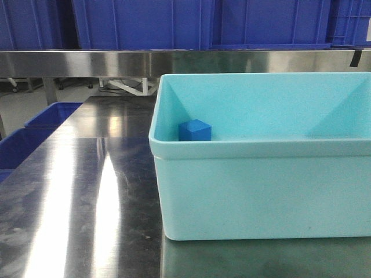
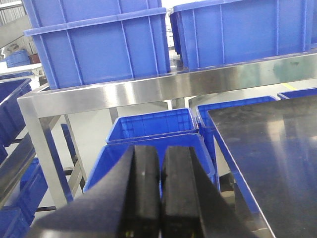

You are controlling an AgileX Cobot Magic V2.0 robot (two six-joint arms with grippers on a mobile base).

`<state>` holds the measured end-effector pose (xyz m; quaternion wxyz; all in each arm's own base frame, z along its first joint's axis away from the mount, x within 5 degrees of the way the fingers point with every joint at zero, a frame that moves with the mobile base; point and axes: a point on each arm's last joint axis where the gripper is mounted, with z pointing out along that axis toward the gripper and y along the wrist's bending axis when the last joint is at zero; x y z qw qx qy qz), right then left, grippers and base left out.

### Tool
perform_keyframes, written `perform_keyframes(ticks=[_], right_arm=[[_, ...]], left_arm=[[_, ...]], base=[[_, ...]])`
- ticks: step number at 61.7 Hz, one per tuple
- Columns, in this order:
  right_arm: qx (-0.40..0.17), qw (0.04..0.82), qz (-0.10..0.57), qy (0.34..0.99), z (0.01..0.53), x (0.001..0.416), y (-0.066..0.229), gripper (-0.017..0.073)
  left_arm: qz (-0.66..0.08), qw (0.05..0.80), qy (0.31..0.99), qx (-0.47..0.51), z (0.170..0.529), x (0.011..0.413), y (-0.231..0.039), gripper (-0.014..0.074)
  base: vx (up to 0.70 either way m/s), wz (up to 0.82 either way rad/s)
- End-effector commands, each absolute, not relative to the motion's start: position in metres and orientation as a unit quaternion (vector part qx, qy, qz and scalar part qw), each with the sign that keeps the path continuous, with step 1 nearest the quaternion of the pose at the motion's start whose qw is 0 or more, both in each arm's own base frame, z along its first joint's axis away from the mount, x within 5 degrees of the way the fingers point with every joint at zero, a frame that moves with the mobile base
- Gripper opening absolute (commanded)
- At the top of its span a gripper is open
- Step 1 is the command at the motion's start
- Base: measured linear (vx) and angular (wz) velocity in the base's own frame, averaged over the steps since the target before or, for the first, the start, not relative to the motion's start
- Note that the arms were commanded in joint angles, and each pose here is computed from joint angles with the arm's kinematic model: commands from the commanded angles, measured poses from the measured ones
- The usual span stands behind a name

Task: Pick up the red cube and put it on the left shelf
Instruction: 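Lift the red cube out of the teal bin with the right gripper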

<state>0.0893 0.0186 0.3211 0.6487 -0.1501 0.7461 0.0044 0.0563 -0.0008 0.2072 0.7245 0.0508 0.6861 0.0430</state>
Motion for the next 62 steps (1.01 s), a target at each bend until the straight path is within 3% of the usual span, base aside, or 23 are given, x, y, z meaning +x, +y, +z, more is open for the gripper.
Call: perform_keyframes(ticks=[1,62], right_arm=[[-0.140,0.690,0.002,0.711,0.3381,0.0889,0.0178,0.0066],[-0.140,0.690,0.002,0.711,0.3381,0.0889,0.0178,0.0067]], left_arm=[[0.041,0.748,0.661,0.049,0.2080,0.0566,-0.0011,0.0106],[0.041,0.748,0.661,0.049,0.2080,0.0566,-0.0011,0.0106]], base=[[0.00,0.00],[0.00,0.00]])
